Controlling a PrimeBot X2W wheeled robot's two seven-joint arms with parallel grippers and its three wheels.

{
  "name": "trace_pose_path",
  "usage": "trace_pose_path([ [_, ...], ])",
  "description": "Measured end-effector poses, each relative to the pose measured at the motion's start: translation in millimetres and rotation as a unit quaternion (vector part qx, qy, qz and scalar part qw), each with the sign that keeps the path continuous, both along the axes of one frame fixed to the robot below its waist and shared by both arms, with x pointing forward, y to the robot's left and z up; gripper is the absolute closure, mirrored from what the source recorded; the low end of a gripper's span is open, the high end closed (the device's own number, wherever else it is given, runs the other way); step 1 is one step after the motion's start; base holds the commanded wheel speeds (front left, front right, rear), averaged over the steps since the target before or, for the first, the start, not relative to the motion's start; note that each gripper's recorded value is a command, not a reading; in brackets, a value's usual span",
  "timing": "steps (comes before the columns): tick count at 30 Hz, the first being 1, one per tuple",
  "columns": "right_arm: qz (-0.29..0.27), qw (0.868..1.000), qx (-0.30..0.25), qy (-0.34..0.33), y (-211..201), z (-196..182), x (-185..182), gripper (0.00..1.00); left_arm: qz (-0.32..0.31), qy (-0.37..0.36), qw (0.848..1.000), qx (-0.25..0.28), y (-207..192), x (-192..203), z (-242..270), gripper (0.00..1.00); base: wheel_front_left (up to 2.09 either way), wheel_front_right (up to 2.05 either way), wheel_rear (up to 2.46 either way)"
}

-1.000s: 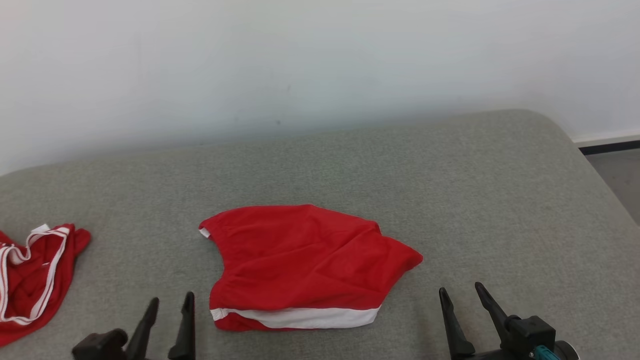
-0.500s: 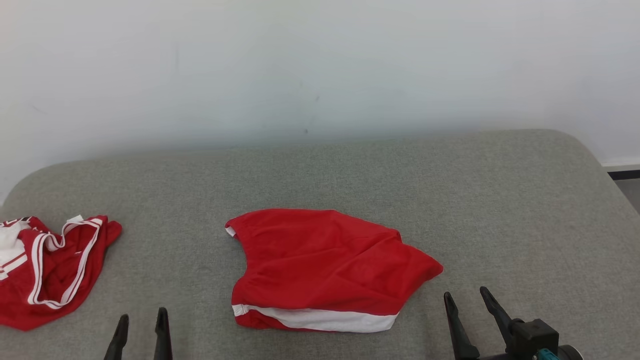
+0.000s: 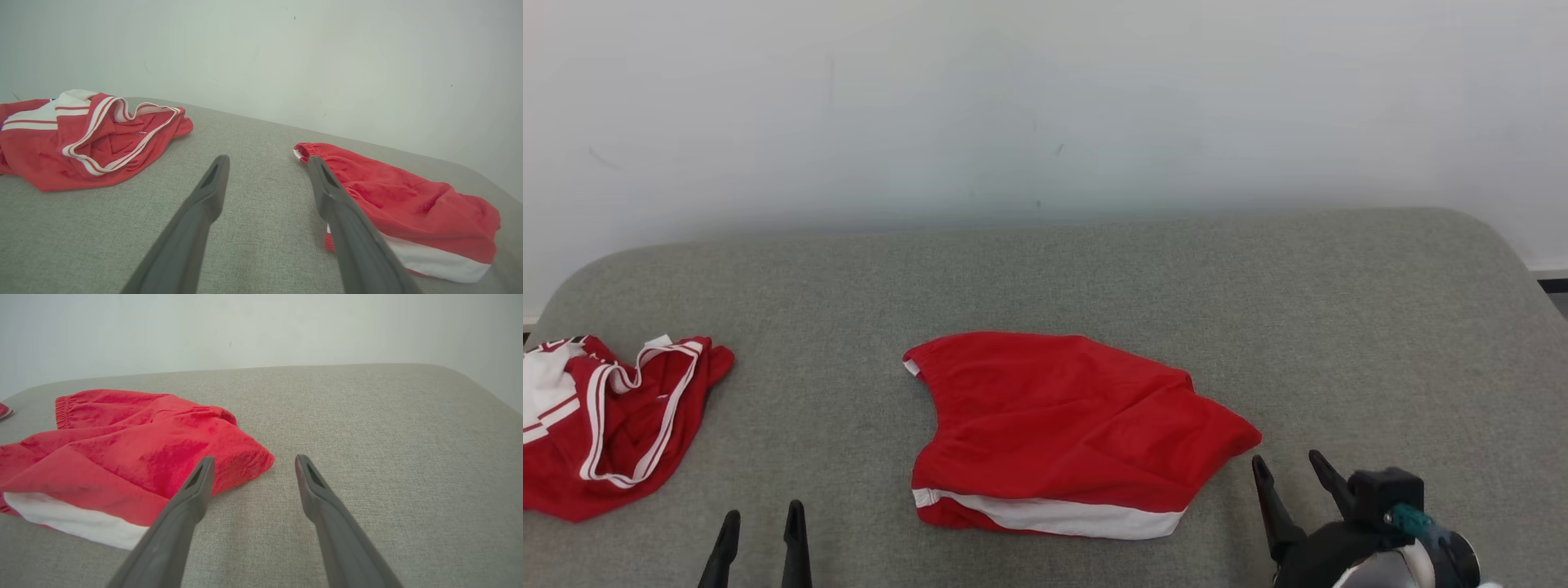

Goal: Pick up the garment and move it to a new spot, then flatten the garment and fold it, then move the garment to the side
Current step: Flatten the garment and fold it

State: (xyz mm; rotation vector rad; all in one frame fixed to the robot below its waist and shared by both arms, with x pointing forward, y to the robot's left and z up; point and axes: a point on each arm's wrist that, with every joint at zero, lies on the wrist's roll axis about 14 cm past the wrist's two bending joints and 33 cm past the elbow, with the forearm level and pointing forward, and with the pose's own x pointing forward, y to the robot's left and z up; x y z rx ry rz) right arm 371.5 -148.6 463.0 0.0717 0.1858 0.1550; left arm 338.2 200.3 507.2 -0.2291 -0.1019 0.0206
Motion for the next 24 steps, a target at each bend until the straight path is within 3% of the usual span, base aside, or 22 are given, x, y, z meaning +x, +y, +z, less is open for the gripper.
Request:
trace_pose_path([
  [6,0.003,0.995,0.004,0.097,1.4,-28.0,18.6,0.0,-0.006,0.008,1.0,0.002,-4.1,4.0,-4.7,0.0,0.0,0.0,0.0],
  [12,0.01,0.988,0.024,0.15,10.9,-49.6,30.3,0.0,-0.004,0.014,1.0,0.001,-2.5,8.5,-8.6,0.0,0.0,0.0,0.0],
  [22,0.031,0.986,0.028,0.159,30.2,-61.7,53.6,0.03,0.007,0.029,1.0,0.001,4.5,12.7,-17.3,0.0,0.0,0.0,0.0],
  [23,0.036,0.987,0.027,0.157,33.1,-61.0,55.6,0.27,0.009,0.029,1.0,0.001,5.2,12.8,-17.9,0.0,0.0,0.0,0.0],
  [24,0.039,0.987,0.027,0.153,35.3,-59.7,57.6,0.77,0.009,0.03,1.0,0.001,5.7,12.7,-18.3,0.0,0.0,0.0,0.0],
])
